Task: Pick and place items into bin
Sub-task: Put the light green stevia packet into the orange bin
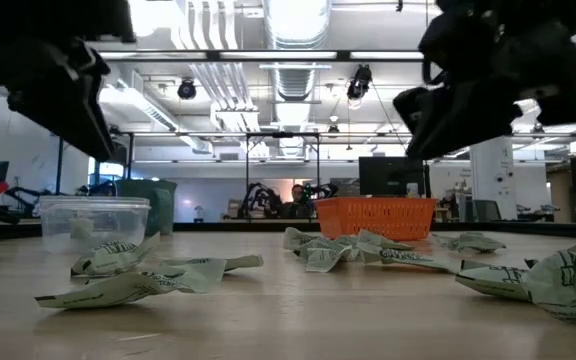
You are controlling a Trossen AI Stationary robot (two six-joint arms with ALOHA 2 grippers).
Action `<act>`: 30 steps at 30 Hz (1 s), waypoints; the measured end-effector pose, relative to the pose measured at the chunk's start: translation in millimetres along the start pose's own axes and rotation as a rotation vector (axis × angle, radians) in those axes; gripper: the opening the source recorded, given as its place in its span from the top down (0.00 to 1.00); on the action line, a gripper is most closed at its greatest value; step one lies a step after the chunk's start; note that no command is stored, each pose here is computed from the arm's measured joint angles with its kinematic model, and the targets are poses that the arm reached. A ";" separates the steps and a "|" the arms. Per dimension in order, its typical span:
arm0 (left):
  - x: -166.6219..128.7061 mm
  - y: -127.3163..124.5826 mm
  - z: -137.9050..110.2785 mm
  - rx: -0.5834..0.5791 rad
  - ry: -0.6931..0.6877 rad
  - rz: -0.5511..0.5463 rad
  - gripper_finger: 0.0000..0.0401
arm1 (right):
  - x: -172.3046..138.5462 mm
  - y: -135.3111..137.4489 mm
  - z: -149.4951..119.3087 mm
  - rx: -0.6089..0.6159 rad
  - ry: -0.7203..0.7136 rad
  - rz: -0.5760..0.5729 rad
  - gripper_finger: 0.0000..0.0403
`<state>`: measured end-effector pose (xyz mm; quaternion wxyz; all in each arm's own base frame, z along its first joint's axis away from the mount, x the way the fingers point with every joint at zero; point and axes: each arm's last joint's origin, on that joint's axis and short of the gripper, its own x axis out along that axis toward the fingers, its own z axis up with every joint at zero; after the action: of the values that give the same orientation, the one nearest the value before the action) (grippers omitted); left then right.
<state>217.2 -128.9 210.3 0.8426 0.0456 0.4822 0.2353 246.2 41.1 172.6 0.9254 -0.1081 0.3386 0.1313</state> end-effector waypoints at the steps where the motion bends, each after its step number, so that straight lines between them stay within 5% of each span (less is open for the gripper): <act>1: -2.4 -1.1 -0.8 0.009 -0.015 0.002 0.77 | 3.6 -1.3 1.0 0.003 0.009 -0.001 0.82; 18: -26.2 -22.5 13.4 0.154 -0.219 -0.092 0.77 | 51.7 -24.4 2.7 0.027 0.154 -0.070 0.82; 30: -27.1 -24.6 15.8 0.176 -0.240 -0.104 0.77 | 61.3 -24.6 -7.9 0.057 0.214 -0.060 0.69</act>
<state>227.5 -160.2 232.7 0.8981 0.1222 0.3983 0.1411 294.4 26.0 129.3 0.8903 -0.1052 0.4355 0.0817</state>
